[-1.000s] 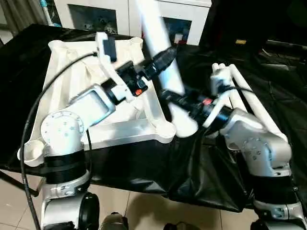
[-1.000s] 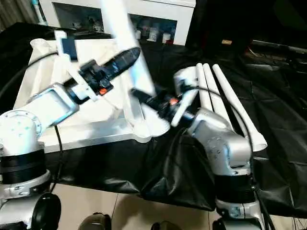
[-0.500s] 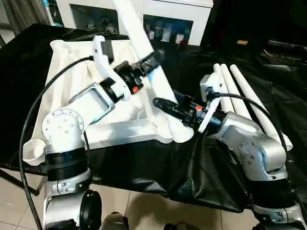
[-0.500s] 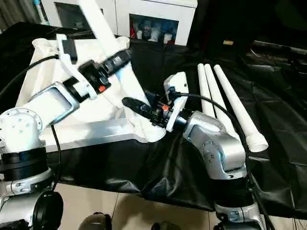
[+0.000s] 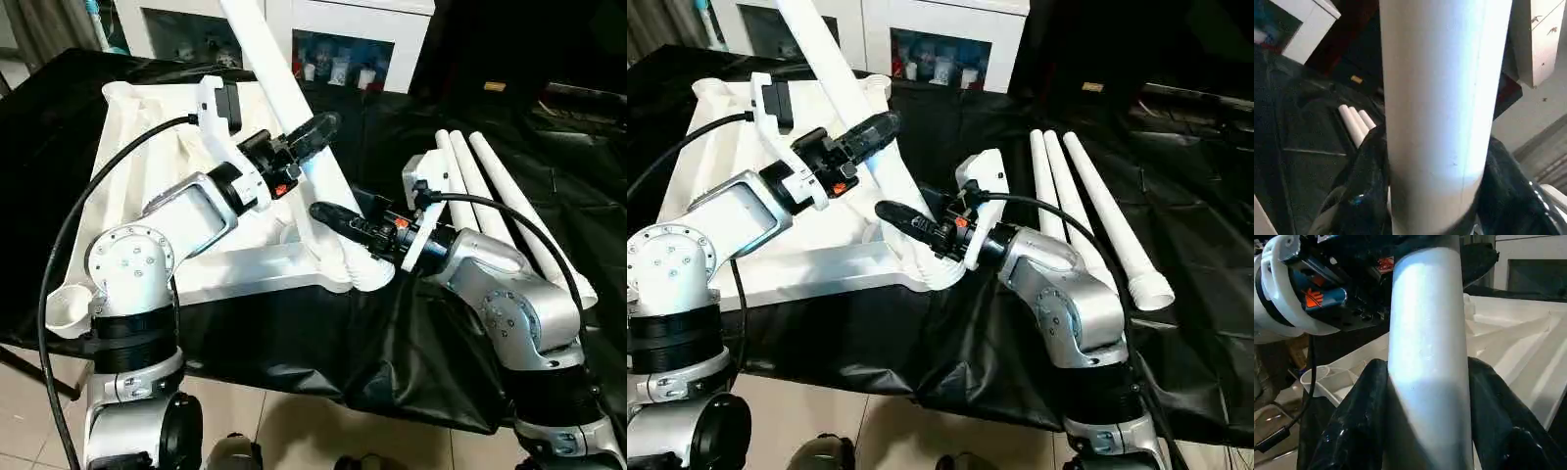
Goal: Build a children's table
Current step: Pick table leg
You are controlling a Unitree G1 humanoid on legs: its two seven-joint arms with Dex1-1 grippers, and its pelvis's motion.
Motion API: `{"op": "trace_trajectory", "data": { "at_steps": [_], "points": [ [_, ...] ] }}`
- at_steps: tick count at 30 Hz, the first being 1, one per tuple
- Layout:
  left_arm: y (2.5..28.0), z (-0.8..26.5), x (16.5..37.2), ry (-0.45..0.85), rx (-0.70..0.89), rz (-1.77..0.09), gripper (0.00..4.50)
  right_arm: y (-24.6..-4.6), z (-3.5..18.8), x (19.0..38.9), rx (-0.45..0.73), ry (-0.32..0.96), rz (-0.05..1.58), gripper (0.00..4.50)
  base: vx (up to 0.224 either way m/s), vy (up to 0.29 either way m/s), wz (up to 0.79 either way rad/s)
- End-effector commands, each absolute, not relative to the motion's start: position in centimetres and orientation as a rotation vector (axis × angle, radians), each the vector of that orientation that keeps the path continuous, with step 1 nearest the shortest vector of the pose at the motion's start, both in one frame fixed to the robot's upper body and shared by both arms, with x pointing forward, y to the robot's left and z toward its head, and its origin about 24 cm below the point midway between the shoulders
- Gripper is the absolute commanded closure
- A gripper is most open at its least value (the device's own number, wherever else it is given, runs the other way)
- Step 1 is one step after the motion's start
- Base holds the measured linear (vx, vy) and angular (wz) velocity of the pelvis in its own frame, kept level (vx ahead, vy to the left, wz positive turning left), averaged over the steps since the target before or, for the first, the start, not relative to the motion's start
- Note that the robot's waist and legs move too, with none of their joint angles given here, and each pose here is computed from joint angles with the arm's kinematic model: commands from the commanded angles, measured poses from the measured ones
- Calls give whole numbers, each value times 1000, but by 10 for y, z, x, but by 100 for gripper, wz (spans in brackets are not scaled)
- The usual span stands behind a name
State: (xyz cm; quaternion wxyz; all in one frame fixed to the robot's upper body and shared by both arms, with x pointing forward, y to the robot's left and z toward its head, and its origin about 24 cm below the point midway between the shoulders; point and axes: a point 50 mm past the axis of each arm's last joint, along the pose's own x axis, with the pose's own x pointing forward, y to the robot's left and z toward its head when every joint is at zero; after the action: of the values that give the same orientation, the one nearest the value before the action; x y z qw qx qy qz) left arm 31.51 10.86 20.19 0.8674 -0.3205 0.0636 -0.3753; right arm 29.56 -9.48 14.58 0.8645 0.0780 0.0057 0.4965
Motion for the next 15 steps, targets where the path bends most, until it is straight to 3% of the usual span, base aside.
{"op": "trace_trajectory", "data": {
  "at_steps": [1, 5, 8, 13, 15],
  "points": [
    [110, 198, 315, 161, -675, -764, 248, -97, 149, 296, 145, -15, 1032, 267, 0, 0, 0],
    [111, 201, 314, 135, -658, -783, 266, -97, 149, 297, 137, -17, 1026, 267, 0, 0, 0],
    [111, 203, 314, 115, -622, -797, 267, -98, 150, 298, 154, -12, 1027, 197, 0, 0, 0],
    [110, 209, 312, 88, -576, -841, 268, -98, 150, 298, 146, -2, 1033, 156, 0, 0, 0],
    [109, 214, 307, 60, -487, -929, 268, -101, 153, 299, 144, -3, 1030, 152, 0, 0, 0]
  ]
}}
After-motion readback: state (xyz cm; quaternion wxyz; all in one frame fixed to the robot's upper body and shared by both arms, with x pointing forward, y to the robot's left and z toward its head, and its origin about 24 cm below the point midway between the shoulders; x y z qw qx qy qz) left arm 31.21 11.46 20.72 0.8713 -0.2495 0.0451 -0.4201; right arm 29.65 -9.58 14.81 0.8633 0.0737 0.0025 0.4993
